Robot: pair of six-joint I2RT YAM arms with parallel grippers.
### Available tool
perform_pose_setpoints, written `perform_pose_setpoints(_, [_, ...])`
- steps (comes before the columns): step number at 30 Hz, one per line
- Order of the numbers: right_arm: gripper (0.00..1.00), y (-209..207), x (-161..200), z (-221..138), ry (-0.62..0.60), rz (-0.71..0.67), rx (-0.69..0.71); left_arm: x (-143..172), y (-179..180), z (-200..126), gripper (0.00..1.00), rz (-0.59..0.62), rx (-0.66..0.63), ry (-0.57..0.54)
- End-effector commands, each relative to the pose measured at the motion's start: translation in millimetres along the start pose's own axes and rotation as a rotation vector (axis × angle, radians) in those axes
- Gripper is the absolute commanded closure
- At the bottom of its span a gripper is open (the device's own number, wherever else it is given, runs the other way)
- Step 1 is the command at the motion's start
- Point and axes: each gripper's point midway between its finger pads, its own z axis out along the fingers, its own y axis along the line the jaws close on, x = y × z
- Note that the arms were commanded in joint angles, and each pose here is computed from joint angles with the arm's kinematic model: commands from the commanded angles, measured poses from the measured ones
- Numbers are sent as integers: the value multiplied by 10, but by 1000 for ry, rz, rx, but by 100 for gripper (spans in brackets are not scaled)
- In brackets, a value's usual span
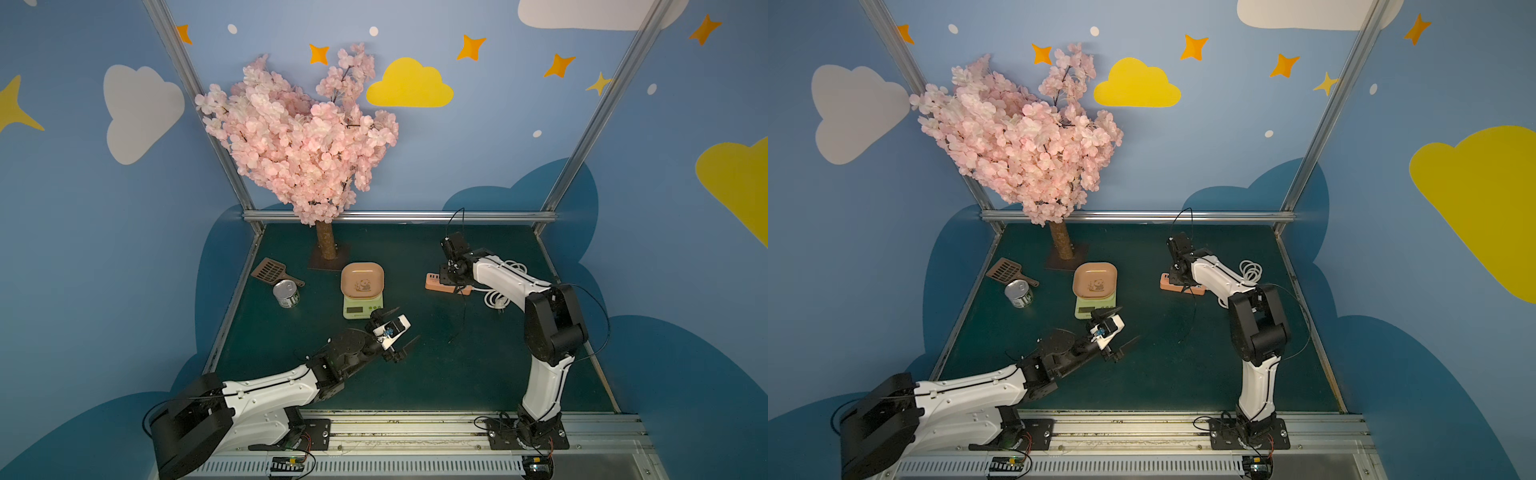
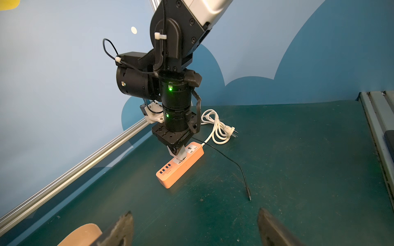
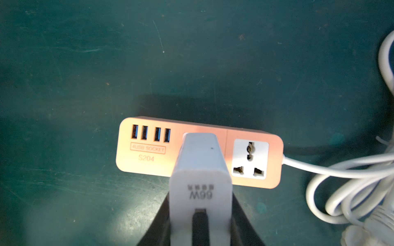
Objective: Charge the electronic scale
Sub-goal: Insert the plug into the socket.
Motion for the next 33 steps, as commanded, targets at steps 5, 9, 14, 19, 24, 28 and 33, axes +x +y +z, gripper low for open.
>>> perform_pose_setpoints(5, [96, 26, 10, 55, 51, 29, -8, -40, 21, -17, 10, -17, -7, -9])
perform_pose_setpoints(9, [95, 23, 15, 65, 82, 37, -6, -33, 20, -13, 10, -18, -6, -6])
perform_pose_setpoints(14, [95, -12, 26, 95, 119, 35, 10, -41, 22, -17, 10, -17, -6, -8])
perform_pose_setpoints(19, [95, -63, 29, 80, 119, 30, 24, -32, 8, -13, 10, -17, -1, -5])
perform_pose_setpoints(24, [95, -62, 40, 86, 123, 30, 22, -30, 11, -11, 10, -18, -2, -4])
perform_pose_setpoints(28, [95, -58, 111, 145, 152, 26, 24, -29, 7, -11, 10, -21, 0, -4])
perform_pose_setpoints(33, [96, -89, 254, 194, 205, 29, 31, -26, 8, -13, 10, -24, 0, -2])
